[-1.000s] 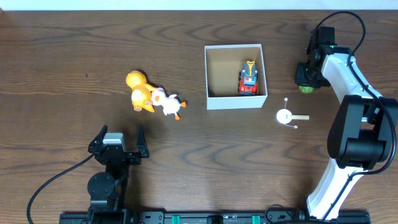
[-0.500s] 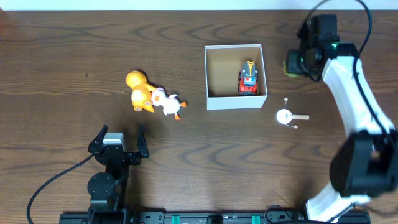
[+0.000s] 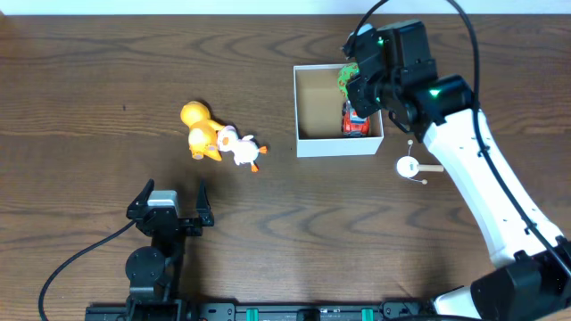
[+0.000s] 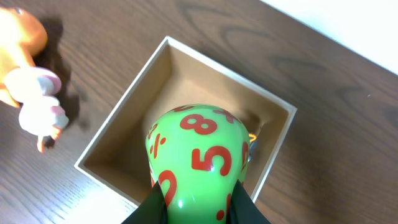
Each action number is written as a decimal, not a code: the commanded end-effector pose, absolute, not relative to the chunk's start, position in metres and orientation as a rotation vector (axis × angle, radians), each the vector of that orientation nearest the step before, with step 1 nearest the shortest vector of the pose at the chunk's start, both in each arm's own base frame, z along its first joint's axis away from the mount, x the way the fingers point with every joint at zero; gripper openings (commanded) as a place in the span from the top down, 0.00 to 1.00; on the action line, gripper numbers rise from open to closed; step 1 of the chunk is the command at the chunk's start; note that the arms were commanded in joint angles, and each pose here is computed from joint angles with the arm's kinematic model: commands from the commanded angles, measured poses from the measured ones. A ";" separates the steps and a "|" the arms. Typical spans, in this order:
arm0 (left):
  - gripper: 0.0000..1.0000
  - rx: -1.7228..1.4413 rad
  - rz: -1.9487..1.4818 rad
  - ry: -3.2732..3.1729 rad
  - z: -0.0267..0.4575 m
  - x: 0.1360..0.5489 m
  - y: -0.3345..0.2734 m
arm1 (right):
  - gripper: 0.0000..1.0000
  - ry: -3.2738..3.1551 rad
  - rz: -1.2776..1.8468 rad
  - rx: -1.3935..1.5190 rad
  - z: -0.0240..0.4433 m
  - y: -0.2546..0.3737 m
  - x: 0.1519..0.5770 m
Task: Pack container
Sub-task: 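Grasp the green ball and lift it with the right gripper, then carry the green ball into the box beside the truck and release, then move the right gripper right and grasp the small white stick toy, then carry the white toy left and drop it into the box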
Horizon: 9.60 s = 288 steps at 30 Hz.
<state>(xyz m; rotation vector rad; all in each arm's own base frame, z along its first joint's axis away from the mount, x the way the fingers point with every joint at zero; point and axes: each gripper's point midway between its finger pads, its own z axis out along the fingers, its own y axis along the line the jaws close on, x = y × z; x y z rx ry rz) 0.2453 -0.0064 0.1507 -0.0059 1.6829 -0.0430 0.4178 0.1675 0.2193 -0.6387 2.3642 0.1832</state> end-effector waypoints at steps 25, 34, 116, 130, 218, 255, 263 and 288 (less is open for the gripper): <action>0.02 -0.006 -0.019 1.737 0.134 0.244 -0.003 | 0.94 2.696 0.119 -0.776 0.090 0.165 0.413; 0.02 -0.006 -0.019 1.737 0.134 0.244 -0.003 | 0.38 2.743 0.116 -0.788 0.082 0.162 0.404; 0.02 -0.006 -0.019 1.737 0.134 0.244 -0.003 | 0.99 2.765 -0.205 1.011 0.109 0.008 0.355; 0.02 -0.006 -0.019 1.737 0.134 0.244 -0.003 | 0.87 2.551 -0.271 1.527 0.018 -0.033 0.312; 0.02 -0.006 -0.019 1.737 0.134 0.244 -0.003 | 0.99 2.265 0.388 0.740 0.161 0.018 0.426; 0.02 -0.006 -0.019 1.737 0.134 0.244 -0.003 | 0.99 2.111 0.280 -0.263 0.123 0.232 0.466; 0.02 -0.006 -0.019 1.737 0.134 0.244 -0.003 | 0.94 2.148 0.287 -0.316 0.113 0.249 0.451; 0.02 -0.006 -0.019 1.737 0.134 0.244 -0.003 | 0.23 1.991 0.124 -0.133 0.215 0.195 0.444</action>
